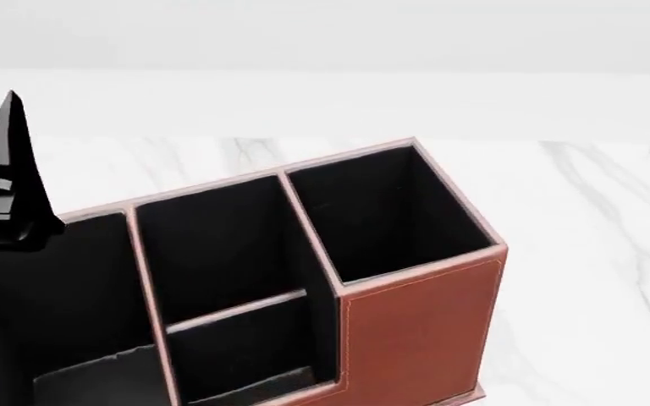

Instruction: Pick up the book and place it in the front compartment of the caddy.

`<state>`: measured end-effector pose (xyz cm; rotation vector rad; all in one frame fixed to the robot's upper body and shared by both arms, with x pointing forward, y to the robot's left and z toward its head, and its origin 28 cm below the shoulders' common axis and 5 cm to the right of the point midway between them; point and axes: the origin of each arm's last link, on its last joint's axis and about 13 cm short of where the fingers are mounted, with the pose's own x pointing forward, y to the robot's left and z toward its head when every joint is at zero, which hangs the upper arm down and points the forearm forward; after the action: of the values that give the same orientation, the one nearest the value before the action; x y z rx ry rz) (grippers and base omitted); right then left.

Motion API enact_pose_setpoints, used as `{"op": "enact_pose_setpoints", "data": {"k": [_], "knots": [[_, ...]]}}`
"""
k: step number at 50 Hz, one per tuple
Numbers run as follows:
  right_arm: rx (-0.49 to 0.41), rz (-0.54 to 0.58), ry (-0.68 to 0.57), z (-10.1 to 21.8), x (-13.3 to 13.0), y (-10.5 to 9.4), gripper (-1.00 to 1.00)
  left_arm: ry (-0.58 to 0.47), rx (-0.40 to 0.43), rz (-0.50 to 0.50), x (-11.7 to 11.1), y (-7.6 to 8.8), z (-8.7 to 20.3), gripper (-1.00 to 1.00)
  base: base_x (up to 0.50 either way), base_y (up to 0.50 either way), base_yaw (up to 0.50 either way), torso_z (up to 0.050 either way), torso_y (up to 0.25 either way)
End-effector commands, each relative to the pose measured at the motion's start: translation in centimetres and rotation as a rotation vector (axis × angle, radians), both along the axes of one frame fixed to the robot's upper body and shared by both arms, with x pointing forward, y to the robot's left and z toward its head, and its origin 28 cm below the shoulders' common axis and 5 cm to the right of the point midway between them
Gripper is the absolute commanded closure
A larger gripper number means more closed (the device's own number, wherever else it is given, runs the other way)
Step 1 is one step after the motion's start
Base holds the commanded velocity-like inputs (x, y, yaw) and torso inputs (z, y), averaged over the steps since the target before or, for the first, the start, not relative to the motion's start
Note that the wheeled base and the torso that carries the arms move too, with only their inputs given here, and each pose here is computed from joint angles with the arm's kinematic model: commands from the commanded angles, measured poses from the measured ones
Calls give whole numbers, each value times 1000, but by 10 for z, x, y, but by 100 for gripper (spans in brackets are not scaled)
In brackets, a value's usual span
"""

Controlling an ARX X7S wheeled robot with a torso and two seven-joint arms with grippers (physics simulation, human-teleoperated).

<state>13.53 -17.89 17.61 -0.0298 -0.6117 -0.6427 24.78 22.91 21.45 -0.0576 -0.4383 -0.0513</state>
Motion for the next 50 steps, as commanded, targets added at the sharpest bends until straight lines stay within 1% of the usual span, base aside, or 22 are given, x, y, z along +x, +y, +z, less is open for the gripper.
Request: {"op": "enact_pose_setpoints", "data": {"k": [1, 2, 5, 6, 9, 11, 14, 16, 19, 22, 26, 27, 32, 33, 36, 40, 43, 44, 47, 48, 49, 50], "knots": [[-3, 1, 10, 0, -5, 1, -100, 40, 186, -262, 3, -2, 14, -100, 0, 0, 0, 0, 0], [-3, 2, 13, 0, -6, 1, -100, 113, 197, -280, 7, -3, 16, -100, 0, 0, 0, 0, 0], [-4, 3, 23, 0, -9, -1, -100, 152, 248, -336, 12, -4, 18, -100, 0, 0, 0, 0, 0], [2, -4, 19, 1, -13, -3, -100, 170, 259, -399, 13, -5, 19, -100, 0, 0, 0, 0, 0], [7, -13, 10, 2, -18, -5, -100, 188, 259, -408, 16, -7, 22, -100, 0, 0, 0, 0, 0], [9, -15, 7, 2, -19, -5, -100, 196, 281, -448, 18, -9, 23, -100, 0, 0, 0, 0, 0], [8, -13, 5, 3, -20, -4, -100, 264, 299, -554, 23, -13, 22, -100, 0, 0, 0, 0, 0], [4, -7, 7, 3, -19, -3, -100, 282, 330, -591, 26, -15, 21, -100, 0, 0, 0, 0, 0], [1, -5, 10, 3, -18, -3, -100, 364, 360, -698, 27, -17, 18, -100, 0, 0, 0, 0, 0], [0, -5, 12, 3, -17, -3, -100, 435, 418, -787, 28, -19, 15, -100, 0, 0, 0, 0, 0], [-1, -5, 12, 3, -17, -3, -100, 463, 452, -834, 24, -20, 18, -100, 0, 0, 0, 0, 0], [-1, -5, 12, 2, -16, -3, -100, 499, 472, -853, 22, -21, 20, -100, 0, 0, 0, 0, 0], [-2, -2, 15, 2, -14, -2, -100, 550, 557, -926, 9, -24, 21, -100, 0, 0, 0, 0, 0], [-2, -2, 15, 2, -14, -2, -100, 550, 557, -926, 9, -24, 21, -100, 0, 0, 0, 0, 0], [-4, -1, 15, 2, -13, -2, -100, 634, 520, -975, 4, -27, 22, -100, 0, 0, 0, 0, 0], [-3, -3, 15, 1, -14, -2, -100, 680, 507, -1019, 1, -30, 22, -100, 0, 0, 0, 0, 0], [-3, -3, 15, 1, -14, -2, -100, 734, 515, -1022, 2, -31, 18, -100, 0, 0, 0, 0, 0], [-1, -5, 14, 0, -15, -2, -100, 772, 528, -1046, 2, -32, 14, -100, 0, 0, 0, 0, 0], [-2, -3, 14, -1, -16, -2, -100, 757, 531, -1037, 3, -35, 12, -100, 0, 0, 0, 0, 0], [-2, -3, 15, -1, -16, -2, -100, 772, 508, -1036, 3, -35, 11, -100, 0, 0, 0, 0, 0], [-2, -3, 15, -1, -16, -1, -100, 777, 521, -1053, 1, -36, 10, -100, 0, 0, 0, 0, 0], [3, -5, 16, 0, -18, -2, -100, 767, 597, -1093, -9, -47, -12, -100, 0, 0, 0, 0, 0]]}}
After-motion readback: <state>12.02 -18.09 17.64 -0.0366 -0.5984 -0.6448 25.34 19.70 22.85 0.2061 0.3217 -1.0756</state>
